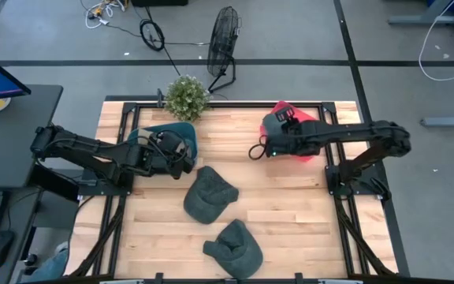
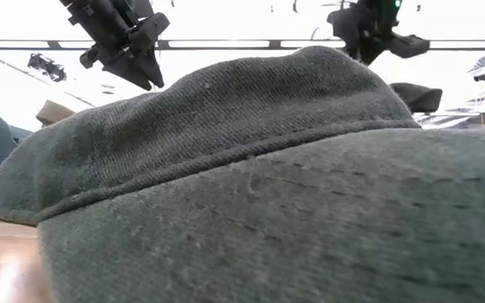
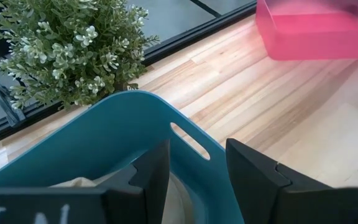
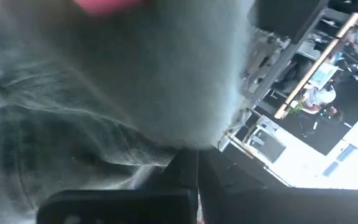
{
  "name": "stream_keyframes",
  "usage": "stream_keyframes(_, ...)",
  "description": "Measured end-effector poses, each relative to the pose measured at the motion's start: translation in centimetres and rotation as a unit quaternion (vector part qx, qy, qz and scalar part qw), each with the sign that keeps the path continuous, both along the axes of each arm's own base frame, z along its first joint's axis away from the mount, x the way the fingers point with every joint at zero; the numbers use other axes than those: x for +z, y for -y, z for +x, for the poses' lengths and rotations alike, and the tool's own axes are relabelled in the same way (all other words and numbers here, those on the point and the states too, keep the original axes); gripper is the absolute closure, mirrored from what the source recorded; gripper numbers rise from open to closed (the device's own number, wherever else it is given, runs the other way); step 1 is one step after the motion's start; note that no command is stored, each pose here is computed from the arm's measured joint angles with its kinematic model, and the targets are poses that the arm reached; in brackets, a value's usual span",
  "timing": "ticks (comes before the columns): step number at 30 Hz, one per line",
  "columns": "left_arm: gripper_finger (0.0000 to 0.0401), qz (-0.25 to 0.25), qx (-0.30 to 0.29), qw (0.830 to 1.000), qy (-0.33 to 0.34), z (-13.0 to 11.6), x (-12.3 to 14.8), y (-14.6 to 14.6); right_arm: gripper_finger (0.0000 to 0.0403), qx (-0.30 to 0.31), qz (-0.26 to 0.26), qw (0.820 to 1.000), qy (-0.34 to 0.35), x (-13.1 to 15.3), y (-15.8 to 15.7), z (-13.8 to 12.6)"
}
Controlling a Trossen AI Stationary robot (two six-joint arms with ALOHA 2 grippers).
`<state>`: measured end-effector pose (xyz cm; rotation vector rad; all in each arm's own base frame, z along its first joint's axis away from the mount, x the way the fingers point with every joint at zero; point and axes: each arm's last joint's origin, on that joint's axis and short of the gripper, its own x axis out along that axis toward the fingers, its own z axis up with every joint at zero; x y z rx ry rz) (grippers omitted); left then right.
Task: Pick & Place hat
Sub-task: Put the top blue cap into the pink bin
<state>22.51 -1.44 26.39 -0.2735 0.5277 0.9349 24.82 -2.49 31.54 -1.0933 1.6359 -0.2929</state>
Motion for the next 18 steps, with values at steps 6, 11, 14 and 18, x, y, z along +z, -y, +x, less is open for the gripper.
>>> stream_keyframes(6,0.0240,0.000,0.000,1.000,0.000,0.0,0.0,0.0,0.0403,-0.003,0.006,0.997,-0.078,-4.3,2.7,-1.6)
stream_keyframes(11,0.0240,0.001,-0.001,1.000,-0.001,0.0,0.0,0.0,0.0403,0.067,0.000,0.981,-0.182,-8.5,3.8,-2.4)
stream_keyframes(14,0.0240,0.001,-0.001,1.000,-0.001,0.0,0.0,0.0,0.0403,0.095,-0.041,0.970,-0.220,-10.7,4.6,-2.4)
stream_keyframes(18,0.0240,0.000,0.000,1.000,0.000,0.0,0.0,0.0,0.0403,0.113,-0.054,0.969,-0.211,-13.2,5.2,-2.6)
